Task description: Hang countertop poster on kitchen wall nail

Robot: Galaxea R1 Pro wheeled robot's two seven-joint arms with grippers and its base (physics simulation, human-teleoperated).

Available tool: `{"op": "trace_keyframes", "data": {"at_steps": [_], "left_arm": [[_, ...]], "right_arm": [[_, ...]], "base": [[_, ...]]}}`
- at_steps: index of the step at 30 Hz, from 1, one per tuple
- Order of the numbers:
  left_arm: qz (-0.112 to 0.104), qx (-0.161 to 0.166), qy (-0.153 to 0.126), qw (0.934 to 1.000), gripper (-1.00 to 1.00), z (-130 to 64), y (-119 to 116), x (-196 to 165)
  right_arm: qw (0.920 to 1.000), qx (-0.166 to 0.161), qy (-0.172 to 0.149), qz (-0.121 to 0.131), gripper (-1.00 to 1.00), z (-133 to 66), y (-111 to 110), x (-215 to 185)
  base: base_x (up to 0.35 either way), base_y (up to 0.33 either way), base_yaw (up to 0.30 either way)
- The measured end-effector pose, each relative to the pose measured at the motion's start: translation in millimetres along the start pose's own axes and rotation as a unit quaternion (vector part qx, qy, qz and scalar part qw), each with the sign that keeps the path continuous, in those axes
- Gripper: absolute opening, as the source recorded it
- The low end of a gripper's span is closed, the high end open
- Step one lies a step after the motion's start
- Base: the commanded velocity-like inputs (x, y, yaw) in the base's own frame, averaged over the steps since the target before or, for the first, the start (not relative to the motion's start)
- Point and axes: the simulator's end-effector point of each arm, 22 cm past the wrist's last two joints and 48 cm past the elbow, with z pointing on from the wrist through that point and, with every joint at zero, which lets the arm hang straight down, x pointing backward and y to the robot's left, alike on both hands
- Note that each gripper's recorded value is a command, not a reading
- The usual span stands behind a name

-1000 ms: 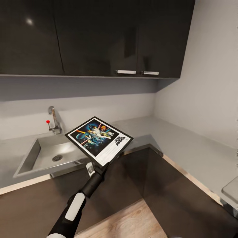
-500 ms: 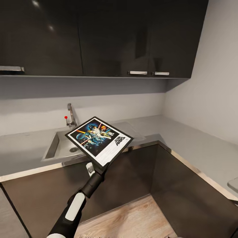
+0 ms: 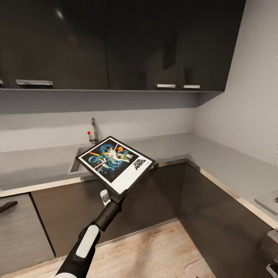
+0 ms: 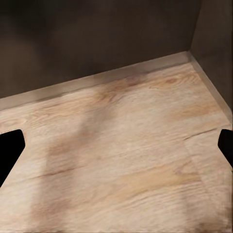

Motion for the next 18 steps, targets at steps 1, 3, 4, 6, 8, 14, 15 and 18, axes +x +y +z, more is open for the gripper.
{"op": "trace_keyframes", "data": {"at_steps": [1, 3, 4, 6, 8, 14, 15, 18], "left_arm": [[0.0, 0.0, 0.0, 1.0, -1.0, 0.0, 0.0, -0.2], [0.0, 0.0, 0.0, 1.0, -1.0, 0.0, -0.1, -0.1], [0.0, 0.0, -0.001, 1.0, -1.0, -0.1, -0.1, -0.5], [0.0, 0.0, -0.001, 1.0, -1.0, -0.2, -0.1, -0.8], [0.0, 0.0, -0.001, 1.0, -1.0, -0.3, -0.1, -0.8], [0.0, 0.0, 0.002, 1.0, -1.0, 0.3, -0.4, 1.0], [0.0, 0.0, 0.002, 1.0, -1.0, 0.3, -0.5, 1.1], [0.0, 0.001, 0.002, 1.0, -1.0, 0.3, -0.8, 1.3]], "right_arm": [[1.0, 0.0, 0.0, 0.0, 1.0, 0.0, 0.1, 0.0], [1.0, 0.0, 0.0, 0.0, 1.0, -0.1, -0.3, 0.1], [1.0, 0.0, 0.0, 0.0, 1.0, 0.0, -0.4, 0.1], [1.0, 0.0, 0.0, 0.0, 1.0, 0.0, -0.4, 0.1], [1.0, 0.001, 0.0, 0.0, 1.0, 0.0, -0.4, 0.0], [1.0, 0.002, 0.0, 0.0, 1.0, 0.0, -0.9, 0.0], [1.0, 0.002, 0.0, 0.0, 1.0, 0.0, -0.9, -0.1], [1.0, 0.002, 0.0, 0.0, 1.0, -0.1, -0.9, -0.2]], "base": [[-0.332, 0.0, 0.002], [-0.332, 0.0, 0.001], [-0.333, 0.0, 0.001], [-0.333, 0.0, 0.051], [-0.333, 0.0, 0.146], [-0.331, 0.0, 0.247], [-0.291, 0.0, 0.279], [-0.154, 0.0, 0.285]]}}
